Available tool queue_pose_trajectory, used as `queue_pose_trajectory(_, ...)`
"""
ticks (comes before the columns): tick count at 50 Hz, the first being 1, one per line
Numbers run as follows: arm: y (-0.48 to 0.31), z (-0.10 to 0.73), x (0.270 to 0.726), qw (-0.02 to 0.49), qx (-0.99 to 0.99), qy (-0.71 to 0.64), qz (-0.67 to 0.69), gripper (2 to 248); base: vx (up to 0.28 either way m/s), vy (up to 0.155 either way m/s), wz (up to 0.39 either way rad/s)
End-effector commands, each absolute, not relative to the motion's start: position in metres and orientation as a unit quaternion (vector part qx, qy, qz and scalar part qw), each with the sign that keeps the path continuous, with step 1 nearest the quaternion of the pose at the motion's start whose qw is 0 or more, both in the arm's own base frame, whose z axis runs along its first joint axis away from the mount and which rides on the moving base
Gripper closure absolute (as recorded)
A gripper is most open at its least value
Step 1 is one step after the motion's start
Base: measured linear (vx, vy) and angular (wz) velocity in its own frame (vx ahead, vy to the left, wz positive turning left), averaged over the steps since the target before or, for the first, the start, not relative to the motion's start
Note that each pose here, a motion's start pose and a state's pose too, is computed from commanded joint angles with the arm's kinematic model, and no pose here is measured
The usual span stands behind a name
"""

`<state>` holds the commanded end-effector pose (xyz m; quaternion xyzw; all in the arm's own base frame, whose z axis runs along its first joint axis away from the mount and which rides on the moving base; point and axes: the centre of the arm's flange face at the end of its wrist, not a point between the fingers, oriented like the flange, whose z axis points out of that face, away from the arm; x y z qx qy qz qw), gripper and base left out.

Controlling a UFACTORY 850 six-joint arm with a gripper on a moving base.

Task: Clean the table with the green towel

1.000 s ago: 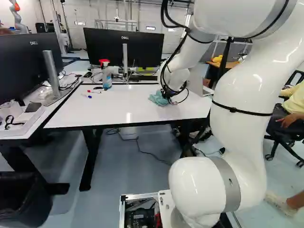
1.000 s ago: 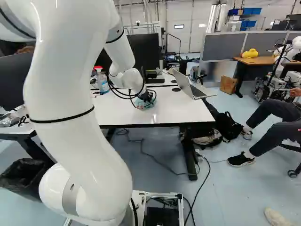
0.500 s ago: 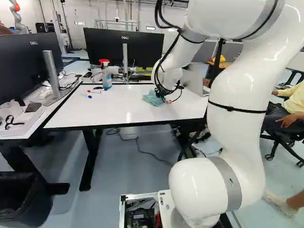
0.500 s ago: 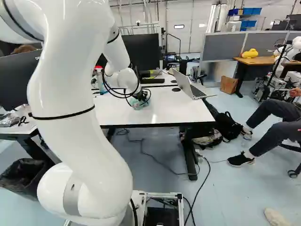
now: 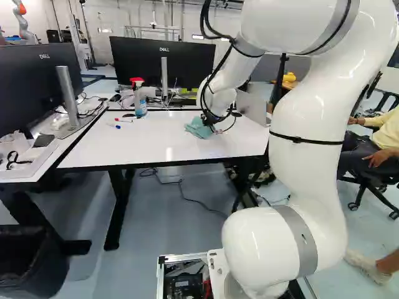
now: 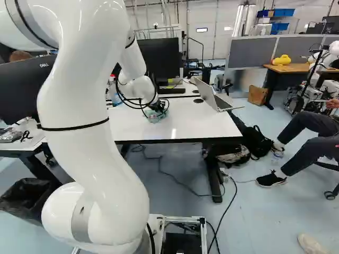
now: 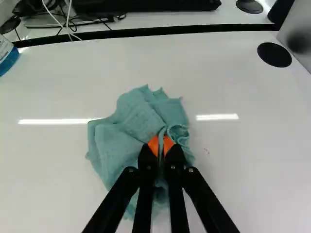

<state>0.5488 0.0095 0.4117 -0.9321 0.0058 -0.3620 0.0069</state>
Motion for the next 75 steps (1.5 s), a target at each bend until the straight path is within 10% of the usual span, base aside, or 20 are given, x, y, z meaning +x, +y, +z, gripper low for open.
queue_pose_trajectory(75, 0.042, 0.455, 0.471, 0.02, -0.947, -0.029, -0.319, 217, 0.0, 0.0, 0.0)
